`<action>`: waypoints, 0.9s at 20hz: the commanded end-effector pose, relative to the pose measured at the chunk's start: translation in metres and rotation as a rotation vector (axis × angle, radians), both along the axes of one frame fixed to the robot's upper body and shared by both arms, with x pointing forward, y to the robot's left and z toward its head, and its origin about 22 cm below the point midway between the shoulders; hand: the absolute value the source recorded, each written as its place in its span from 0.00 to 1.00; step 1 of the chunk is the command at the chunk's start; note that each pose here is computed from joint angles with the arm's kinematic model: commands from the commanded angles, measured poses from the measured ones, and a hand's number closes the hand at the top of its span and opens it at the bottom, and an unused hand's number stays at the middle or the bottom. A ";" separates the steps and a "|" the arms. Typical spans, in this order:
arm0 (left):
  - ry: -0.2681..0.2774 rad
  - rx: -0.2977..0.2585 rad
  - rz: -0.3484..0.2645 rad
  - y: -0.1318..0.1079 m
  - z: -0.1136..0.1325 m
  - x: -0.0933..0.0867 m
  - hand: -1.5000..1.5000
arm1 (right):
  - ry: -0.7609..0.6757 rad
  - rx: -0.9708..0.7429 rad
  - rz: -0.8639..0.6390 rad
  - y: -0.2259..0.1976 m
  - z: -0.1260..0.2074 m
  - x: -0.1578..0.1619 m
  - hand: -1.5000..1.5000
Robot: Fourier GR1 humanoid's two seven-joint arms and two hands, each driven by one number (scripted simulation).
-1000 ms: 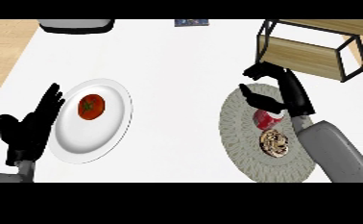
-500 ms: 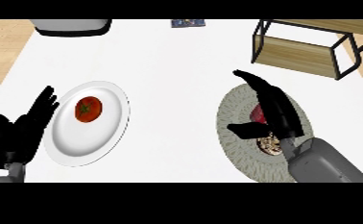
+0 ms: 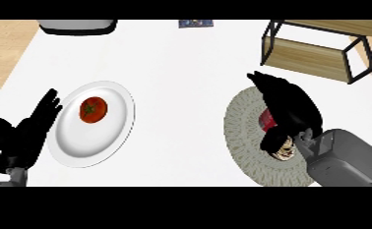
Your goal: Pick the can from the placemat and place it in the tiered shelf
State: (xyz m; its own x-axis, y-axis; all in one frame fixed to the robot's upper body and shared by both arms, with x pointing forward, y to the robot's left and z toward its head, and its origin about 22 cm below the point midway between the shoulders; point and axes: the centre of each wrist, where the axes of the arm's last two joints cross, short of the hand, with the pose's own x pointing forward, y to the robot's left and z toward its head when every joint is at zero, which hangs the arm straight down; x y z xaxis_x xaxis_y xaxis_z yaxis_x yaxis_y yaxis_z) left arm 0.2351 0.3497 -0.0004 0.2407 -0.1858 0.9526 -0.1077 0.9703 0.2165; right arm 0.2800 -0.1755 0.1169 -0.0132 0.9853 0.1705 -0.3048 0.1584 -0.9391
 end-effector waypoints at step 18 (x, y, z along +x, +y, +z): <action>-0.010 -0.002 -0.013 0.012 0.008 -0.019 0.50 | 0.277 -0.418 0.055 -0.001 -0.022 0.038 0.00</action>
State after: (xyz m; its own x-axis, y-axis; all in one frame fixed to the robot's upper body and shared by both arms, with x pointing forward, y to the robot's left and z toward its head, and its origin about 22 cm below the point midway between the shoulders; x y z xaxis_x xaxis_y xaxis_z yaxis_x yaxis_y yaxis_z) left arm 0.2288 0.3530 0.0008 0.2324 -0.1778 0.9562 -0.1087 0.9722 0.2072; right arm 0.3147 -0.1707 0.1091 -0.0803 0.9772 -0.1968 -0.5240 -0.2093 -0.8256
